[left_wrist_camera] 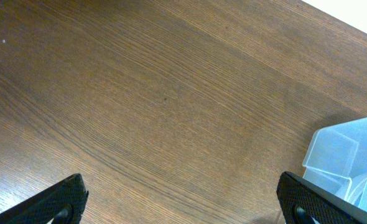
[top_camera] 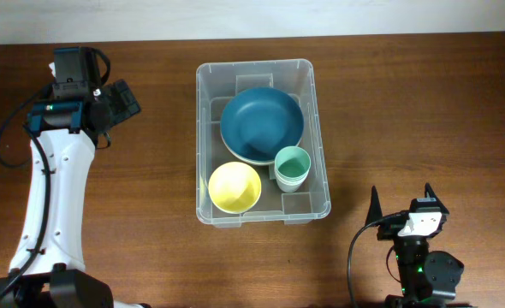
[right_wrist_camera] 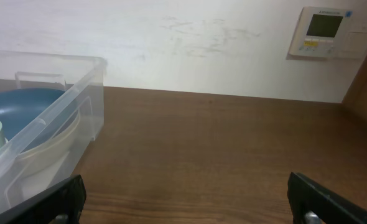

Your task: Pack container

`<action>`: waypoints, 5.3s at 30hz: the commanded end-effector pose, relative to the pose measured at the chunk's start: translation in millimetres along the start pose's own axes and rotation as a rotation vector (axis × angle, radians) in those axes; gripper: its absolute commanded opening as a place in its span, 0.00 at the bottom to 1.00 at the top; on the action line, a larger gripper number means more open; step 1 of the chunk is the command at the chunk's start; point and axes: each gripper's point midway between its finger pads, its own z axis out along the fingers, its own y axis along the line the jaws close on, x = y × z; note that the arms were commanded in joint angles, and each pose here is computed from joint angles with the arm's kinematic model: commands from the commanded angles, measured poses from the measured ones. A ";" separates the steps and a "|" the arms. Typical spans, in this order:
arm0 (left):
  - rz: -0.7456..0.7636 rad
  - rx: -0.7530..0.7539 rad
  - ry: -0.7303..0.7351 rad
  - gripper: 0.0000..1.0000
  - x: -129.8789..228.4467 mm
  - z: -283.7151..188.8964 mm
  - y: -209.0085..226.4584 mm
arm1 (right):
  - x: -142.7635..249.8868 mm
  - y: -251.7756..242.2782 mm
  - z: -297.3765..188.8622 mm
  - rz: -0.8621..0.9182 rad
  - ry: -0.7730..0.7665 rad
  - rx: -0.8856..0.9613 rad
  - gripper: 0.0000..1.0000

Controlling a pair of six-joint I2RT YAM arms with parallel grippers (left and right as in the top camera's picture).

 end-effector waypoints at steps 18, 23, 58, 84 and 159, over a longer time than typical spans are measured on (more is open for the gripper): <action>0.006 -0.022 0.030 1.00 7.8 -2.4 6.3 | 1.6 -0.7 -0.3 -0.008 0.001 0.008 0.99; 0.000 -0.009 -0.002 0.99 7.6 -34.1 12.8 | 1.6 -0.7 -0.3 -0.008 0.001 0.008 0.99; -0.168 0.094 -0.677 1.00 138.9 -252.1 136.6 | 1.6 -0.7 -0.3 -0.008 0.001 0.008 0.99; -0.138 0.469 -0.975 0.99 125.9 -100.5 53.6 | 1.6 -0.7 -0.3 -0.008 0.001 0.008 0.99; 0.400 0.322 -0.741 0.99 188.0 -28.9 38.7 | 1.6 -0.7 -0.3 -0.008 0.001 0.008 0.99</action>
